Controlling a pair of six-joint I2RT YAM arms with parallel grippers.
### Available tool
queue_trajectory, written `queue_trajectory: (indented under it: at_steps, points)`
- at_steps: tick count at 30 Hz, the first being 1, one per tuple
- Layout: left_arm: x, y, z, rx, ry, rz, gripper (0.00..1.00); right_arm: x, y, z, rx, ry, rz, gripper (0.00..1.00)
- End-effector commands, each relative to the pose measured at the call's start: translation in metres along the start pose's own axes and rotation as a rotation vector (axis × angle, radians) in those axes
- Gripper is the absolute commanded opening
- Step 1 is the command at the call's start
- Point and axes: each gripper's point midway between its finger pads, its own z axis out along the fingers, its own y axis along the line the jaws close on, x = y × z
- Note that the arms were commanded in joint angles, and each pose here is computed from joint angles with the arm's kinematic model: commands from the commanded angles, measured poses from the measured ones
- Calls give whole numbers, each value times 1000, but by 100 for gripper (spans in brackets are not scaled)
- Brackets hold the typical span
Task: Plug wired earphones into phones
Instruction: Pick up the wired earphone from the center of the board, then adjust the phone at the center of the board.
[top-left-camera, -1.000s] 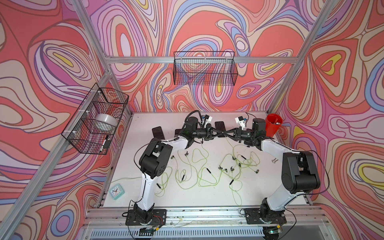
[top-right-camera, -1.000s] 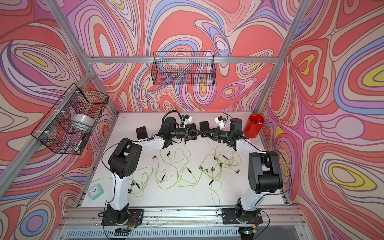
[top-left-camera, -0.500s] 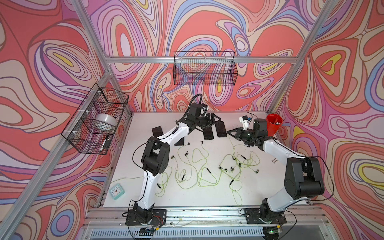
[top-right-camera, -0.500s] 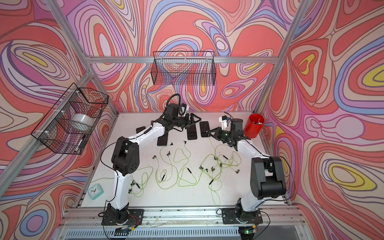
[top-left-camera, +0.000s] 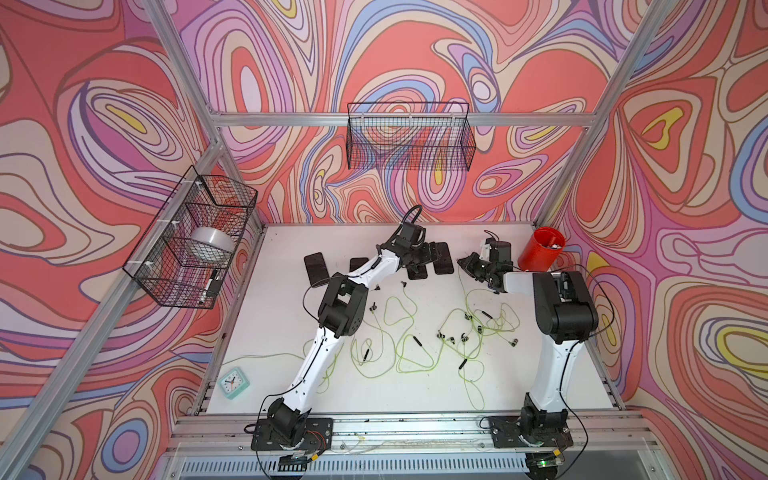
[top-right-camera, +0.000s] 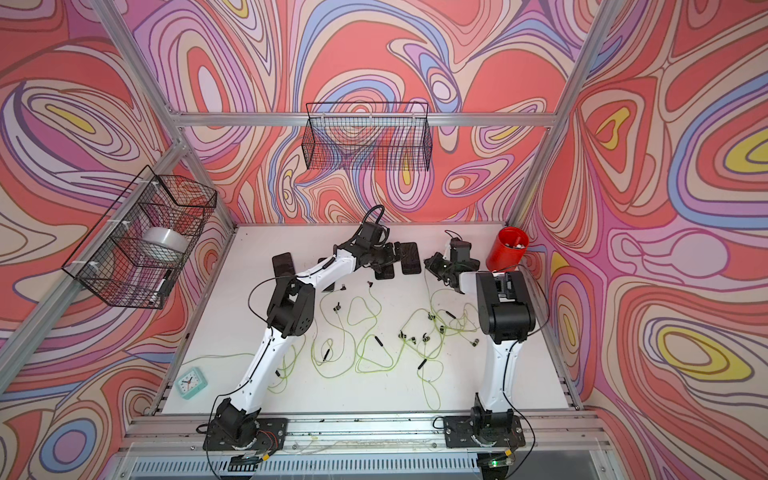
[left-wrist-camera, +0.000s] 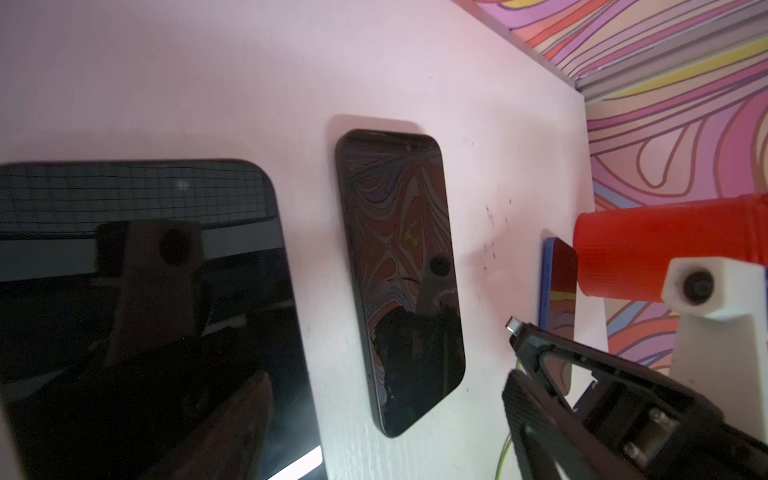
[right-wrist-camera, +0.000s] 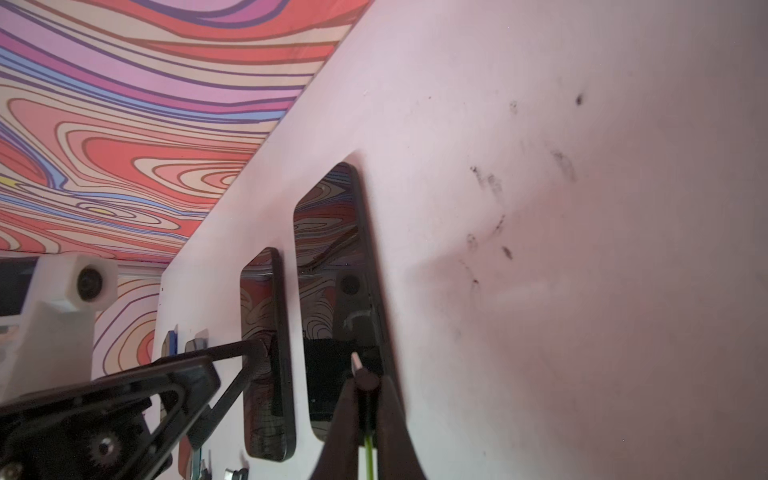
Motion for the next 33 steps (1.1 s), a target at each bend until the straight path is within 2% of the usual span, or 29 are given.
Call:
queue_trajectory:
  at_steps: [1, 10, 13, 16, 19, 25, 33]
  points:
    - [-4, -13, 3, -27, -36, 48, 89, -15, -3, 11, 9, -41, 0, 2]
    - [4, -6, 21, -114, -63, 101, 86, 5, -22, 35, 11, 46, 31, 2]
    - [-1, -3, 9, -181, -87, 152, 86, 11, -22, 31, 8, 59, 23, 2]
    - [-18, -2, -18, -295, -157, 244, 90, 13, -19, 24, 7, 64, 12, 2]
    - [-27, 5, -32, -377, -182, 293, 97, 17, -21, 22, 9, 72, 8, 2]
    - [-23, 28, -37, -493, -163, 320, 100, 22, -22, 33, -10, 99, 21, 2]
    - [-17, 42, -24, -522, -150, 338, 100, 34, -17, 34, -32, 142, 3, 2]
